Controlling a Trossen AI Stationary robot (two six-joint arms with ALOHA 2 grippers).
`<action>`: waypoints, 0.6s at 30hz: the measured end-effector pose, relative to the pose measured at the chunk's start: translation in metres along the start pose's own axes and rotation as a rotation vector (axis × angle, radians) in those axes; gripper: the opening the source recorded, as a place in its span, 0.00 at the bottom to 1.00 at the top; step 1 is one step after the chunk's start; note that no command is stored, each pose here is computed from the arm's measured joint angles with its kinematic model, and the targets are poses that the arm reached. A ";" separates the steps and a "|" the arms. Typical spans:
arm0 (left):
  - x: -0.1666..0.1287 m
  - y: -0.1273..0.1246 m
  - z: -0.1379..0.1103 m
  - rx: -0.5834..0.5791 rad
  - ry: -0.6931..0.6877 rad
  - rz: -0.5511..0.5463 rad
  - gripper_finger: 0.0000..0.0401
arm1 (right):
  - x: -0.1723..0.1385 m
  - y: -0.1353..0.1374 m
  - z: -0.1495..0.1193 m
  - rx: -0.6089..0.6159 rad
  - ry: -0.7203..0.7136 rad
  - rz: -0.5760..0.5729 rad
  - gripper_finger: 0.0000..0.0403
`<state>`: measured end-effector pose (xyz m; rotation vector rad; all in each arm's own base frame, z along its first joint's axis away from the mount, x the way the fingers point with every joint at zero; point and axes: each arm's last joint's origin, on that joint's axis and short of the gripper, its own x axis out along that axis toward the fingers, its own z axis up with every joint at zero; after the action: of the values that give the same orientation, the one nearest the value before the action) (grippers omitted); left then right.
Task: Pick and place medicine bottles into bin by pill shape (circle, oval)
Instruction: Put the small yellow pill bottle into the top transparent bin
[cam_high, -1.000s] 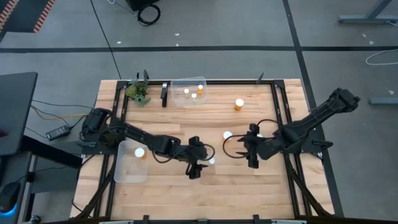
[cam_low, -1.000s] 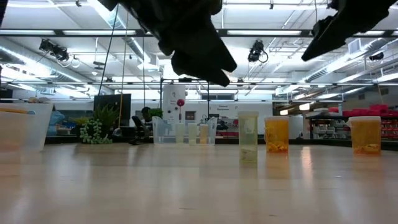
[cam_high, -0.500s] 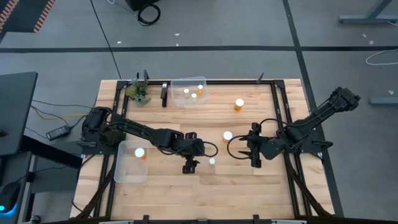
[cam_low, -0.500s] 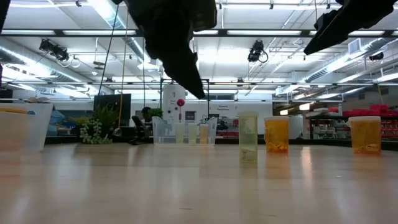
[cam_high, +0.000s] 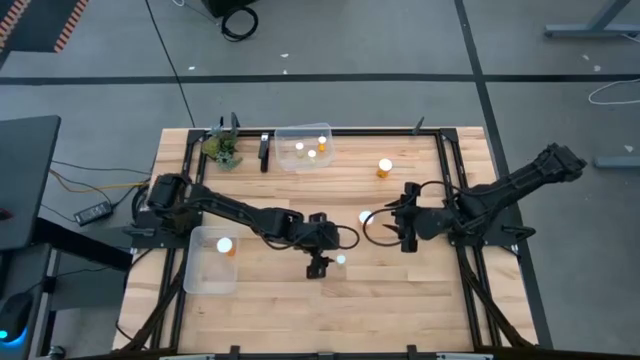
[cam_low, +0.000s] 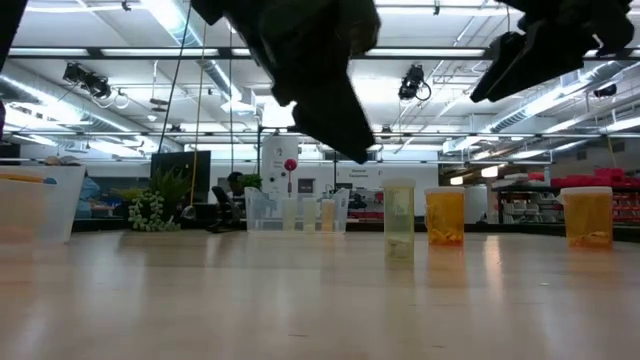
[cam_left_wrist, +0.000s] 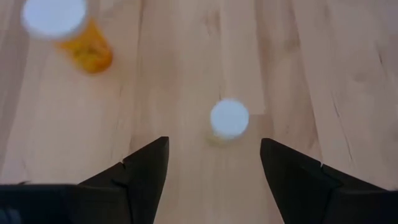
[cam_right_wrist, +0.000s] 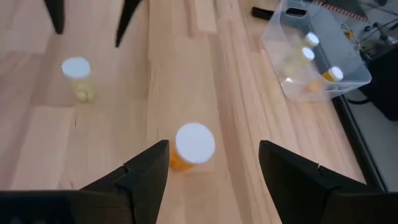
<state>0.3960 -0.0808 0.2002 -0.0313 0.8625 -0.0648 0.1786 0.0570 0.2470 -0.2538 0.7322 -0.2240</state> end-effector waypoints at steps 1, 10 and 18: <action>0.004 -0.001 0.001 0.018 0.003 -0.002 0.66 | 0.000 -0.003 -0.003 0.005 0.001 0.005 0.63; 0.020 -0.009 0.012 0.109 0.007 -0.017 0.66 | -0.017 -0.021 -0.019 0.116 -0.107 0.017 0.63; 0.031 -0.010 0.012 0.154 -0.002 -0.002 0.66 | -0.016 -0.020 -0.024 0.121 -0.121 0.024 0.63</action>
<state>0.4246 -0.0934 0.1846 0.1124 0.8533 -0.1328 0.1484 0.0392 0.2466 -0.1417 0.5989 -0.2272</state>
